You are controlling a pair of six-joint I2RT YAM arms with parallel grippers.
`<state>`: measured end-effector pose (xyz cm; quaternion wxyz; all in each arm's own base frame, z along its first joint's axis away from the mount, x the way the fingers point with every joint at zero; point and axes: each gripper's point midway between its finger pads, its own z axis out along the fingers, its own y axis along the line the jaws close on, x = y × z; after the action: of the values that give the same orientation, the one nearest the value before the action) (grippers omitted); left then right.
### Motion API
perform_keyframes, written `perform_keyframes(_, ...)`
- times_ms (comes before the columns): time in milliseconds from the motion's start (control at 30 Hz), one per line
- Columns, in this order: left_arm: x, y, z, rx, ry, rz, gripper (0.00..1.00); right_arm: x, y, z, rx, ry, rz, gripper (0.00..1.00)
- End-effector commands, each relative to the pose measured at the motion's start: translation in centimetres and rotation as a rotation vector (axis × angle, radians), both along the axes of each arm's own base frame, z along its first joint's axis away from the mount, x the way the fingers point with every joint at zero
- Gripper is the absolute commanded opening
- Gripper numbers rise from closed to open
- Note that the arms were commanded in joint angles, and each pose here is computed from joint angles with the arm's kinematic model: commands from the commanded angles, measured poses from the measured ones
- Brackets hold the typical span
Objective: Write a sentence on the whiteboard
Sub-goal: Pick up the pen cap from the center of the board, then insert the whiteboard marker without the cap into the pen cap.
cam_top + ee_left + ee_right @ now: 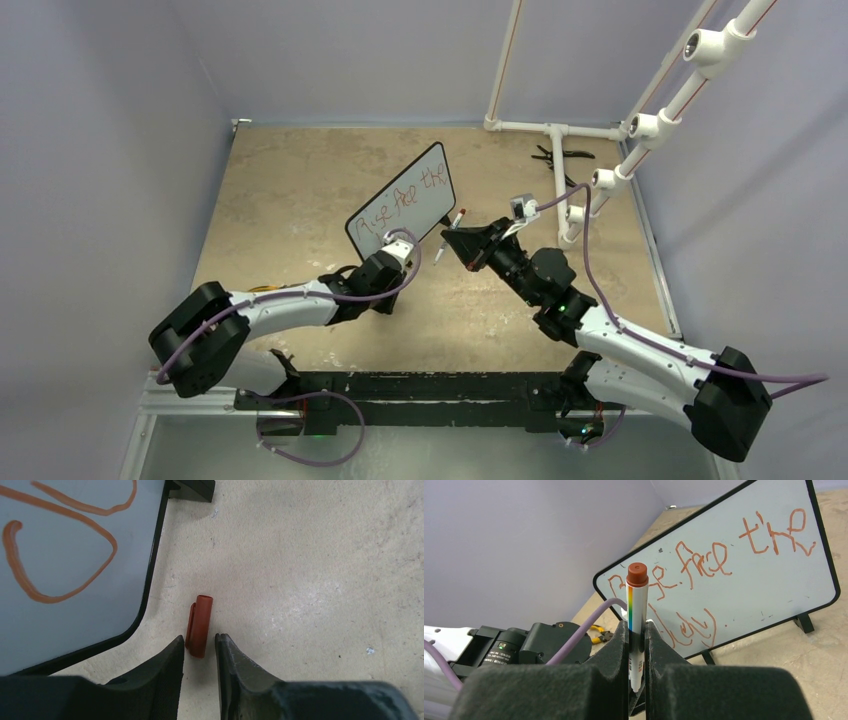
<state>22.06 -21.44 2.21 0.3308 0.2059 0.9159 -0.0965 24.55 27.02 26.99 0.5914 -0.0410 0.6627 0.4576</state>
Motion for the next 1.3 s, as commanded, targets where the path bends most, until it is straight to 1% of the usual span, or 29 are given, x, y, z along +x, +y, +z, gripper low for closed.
perform_keyframes(0,0.9,-0.4,0.8,0.023,-0.034,0.029,0.26,0.2,-0.6,1.6,0.029,-0.039,-0.031,0.0)
perform_keyframes(100,0.7,-0.7,0.6,0.034,-0.033,0.014,0.24,0.2,-0.7,1.6,0.029,-0.039,-0.037,0.0)
perform_keyframes(133,0.6,-0.8,0.5,0.036,-0.031,0.009,0.21,0.2,-0.8,1.6,0.029,-0.038,-0.038,0.0)
perform_keyframes(167,0.5,-0.9,0.4,0.04,-0.03,0.008,0.18,0.2,-0.8,1.6,0.029,-0.036,-0.039,0.0)
perform_keyframes(200,0.5,-0.7,0.3,0.045,-0.026,0.018,0.12,0.2,-0.8,1.6,0.03,-0.036,-0.04,0.0)
perform_keyframes(233,0.5,-0.6,0.2,0.049,-0.024,0.025,0.04,0.2,-0.9,1.7,0.032,-0.036,-0.04,0.0)
perform_keyframes(267,0.4,-0.5,0.1,0.05,-0.023,0.03,0.0,0.1,-0.9,1.7,0.033,-0.036,-0.039,0.0)
perform_keyframes(333,0.5,-0.7,0.3,0.034,-0.03,0.039,0.0,0.1,-1.0,1.8,0.04,-0.032,-0.042,0.0)
perform_keyframes(433,0.6,-1.6,1.4,-0.048,-0.059,0.029,0.0,0.1,-1.2,1.6,0.054,-0.021,-0.05,0.0)
perform_keyframes(633,0.7,-4.8,6.5,-0.357,-0.207,-0.047,0.0,0.2,-1.6,1.0,0.101,0.03,-0.07,0.0)
perform_keyframes(800,-0.7,-6.6,11.0,-0.58,-0.3,-0.159,0.0,-0.1,-1.6,0.2,0.12,0.068,-0.067,0.0)
perform_keyframes(967,-2.3,-7.3,13.3,-0.704,-0.342,-0.256,0.0,-0.4,-1.3,-1.0,0.122,0.111,-0.042,0.0)
perform_keyframes(1267,-3.6,-7.8,15.3,-0.827,-0.356,-0.303,0.0,-0.3,-0.9,-1.4,0.124,0.126,-0.035,0.0)
